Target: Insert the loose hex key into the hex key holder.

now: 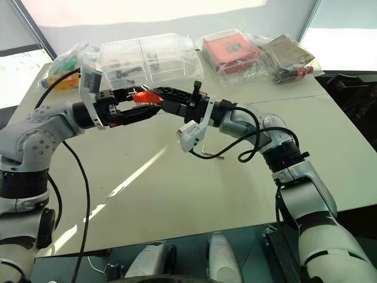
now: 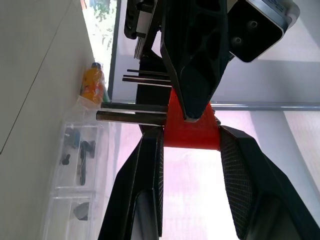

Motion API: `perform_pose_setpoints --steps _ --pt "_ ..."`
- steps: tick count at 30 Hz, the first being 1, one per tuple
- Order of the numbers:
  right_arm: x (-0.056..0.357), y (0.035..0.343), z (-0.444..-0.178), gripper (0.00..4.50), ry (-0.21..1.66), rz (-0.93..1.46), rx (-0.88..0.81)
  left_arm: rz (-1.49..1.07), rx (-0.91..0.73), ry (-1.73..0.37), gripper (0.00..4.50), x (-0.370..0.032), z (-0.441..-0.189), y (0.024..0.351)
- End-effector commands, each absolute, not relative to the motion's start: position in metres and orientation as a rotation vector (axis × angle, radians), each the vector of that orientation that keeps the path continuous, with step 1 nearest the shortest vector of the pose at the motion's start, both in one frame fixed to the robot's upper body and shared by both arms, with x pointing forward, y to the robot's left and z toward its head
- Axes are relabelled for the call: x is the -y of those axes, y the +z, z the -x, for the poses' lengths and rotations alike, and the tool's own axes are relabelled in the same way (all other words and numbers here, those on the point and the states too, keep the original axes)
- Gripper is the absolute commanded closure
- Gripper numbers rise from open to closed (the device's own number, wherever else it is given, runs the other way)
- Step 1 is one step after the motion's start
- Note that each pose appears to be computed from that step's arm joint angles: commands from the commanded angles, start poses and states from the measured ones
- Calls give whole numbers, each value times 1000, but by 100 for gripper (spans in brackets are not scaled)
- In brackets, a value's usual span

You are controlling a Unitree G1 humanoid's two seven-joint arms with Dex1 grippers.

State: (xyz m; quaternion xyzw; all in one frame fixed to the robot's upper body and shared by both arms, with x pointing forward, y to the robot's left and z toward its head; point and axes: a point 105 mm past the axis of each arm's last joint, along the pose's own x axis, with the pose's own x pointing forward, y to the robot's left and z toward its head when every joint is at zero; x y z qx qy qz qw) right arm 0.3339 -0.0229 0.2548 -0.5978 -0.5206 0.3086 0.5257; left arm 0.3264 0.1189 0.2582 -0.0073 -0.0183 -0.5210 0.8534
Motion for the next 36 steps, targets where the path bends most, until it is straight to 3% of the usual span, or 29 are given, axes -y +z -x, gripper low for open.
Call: perform_pose_setpoints --steps 1,10,13,20,32,36 --pt "19 267 -324 347 723 1408 1307 -4 116 -1088 0 -120 -325 275" --pt "18 263 -323 347 746 1409 1287 9 123 -1073 0 -119 -327 272" --pt "18 263 -323 347 748 1409 1284 12 117 -1073 93 -119 -327 270" --pt "19 265 -323 347 743 1408 1286 21 91 -1090 433 -113 -326 261" --pt "21 268 -326 347 726 1388 1262 21 94 -1089 440 -111 -326 260" --pt "22 269 -326 155 730 1380 1256 15 97 -1087 440 -110 -326 259"
